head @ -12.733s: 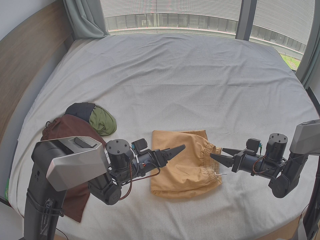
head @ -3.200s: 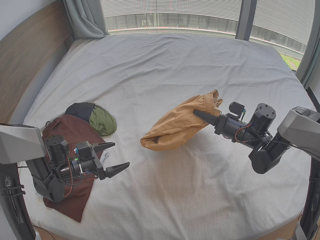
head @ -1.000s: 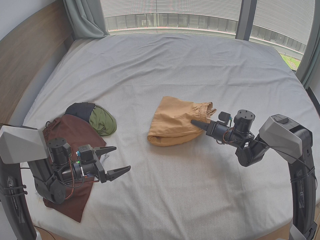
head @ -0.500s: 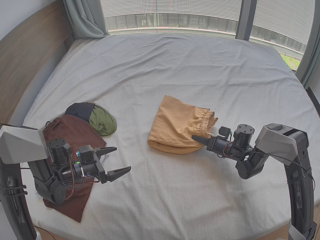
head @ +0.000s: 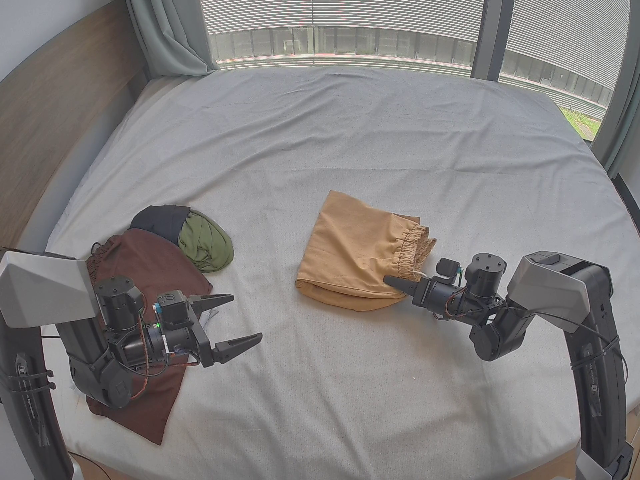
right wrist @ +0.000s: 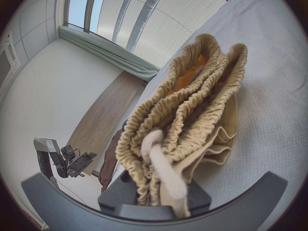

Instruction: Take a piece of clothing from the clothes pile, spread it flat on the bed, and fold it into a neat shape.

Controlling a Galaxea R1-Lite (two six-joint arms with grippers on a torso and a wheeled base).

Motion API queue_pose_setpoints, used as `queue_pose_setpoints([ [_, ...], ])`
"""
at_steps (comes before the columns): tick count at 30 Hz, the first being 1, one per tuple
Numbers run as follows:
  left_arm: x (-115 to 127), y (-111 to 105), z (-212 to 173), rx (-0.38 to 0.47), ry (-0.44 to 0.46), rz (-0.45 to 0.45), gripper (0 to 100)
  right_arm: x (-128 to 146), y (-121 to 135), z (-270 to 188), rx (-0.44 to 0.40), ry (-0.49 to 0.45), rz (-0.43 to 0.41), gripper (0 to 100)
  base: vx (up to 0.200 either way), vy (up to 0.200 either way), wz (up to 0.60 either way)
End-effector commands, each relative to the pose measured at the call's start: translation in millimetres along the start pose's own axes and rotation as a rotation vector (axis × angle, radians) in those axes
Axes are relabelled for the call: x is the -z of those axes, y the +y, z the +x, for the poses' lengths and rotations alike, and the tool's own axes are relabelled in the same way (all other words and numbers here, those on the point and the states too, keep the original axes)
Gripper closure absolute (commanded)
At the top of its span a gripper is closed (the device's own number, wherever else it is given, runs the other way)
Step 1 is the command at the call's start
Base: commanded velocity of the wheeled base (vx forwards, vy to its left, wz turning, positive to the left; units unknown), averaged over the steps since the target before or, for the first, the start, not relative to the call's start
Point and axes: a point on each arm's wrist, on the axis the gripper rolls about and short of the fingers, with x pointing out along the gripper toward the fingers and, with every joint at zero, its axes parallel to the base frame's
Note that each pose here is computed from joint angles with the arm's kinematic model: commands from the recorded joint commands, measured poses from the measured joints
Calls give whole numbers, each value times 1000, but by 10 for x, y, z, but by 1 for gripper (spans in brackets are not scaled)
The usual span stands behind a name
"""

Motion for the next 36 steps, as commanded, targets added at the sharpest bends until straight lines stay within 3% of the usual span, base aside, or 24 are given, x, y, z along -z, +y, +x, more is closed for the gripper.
queue_pose_setpoints([
  [1,0,3,-2,-1,-1,0,0,13,-16,4,1,1,2,100,0,0,0],
  [3,-1,0,1,-1,-1,2,0,12,-17,6,2,2,3,100,0,0,0],
  [4,-1,0,1,-1,-1,2,0,7,-21,2,2,0,2,0,0,0,0],
  [11,-23,20,4,-5,-10,7,0,118,-32,-134,43,41,44,0,0,0,0],
  [27,-33,19,1,-6,-12,10,0,351,473,-662,87,158,6,0,0,0,0],
  [32,-33,19,1,-6,-12,10,0,362,799,-760,20,152,-33,0,0,0,0],
  [36,-33,19,1,-7,-12,9,0,186,1146,-780,-84,127,-54,0,0,0,0],
])
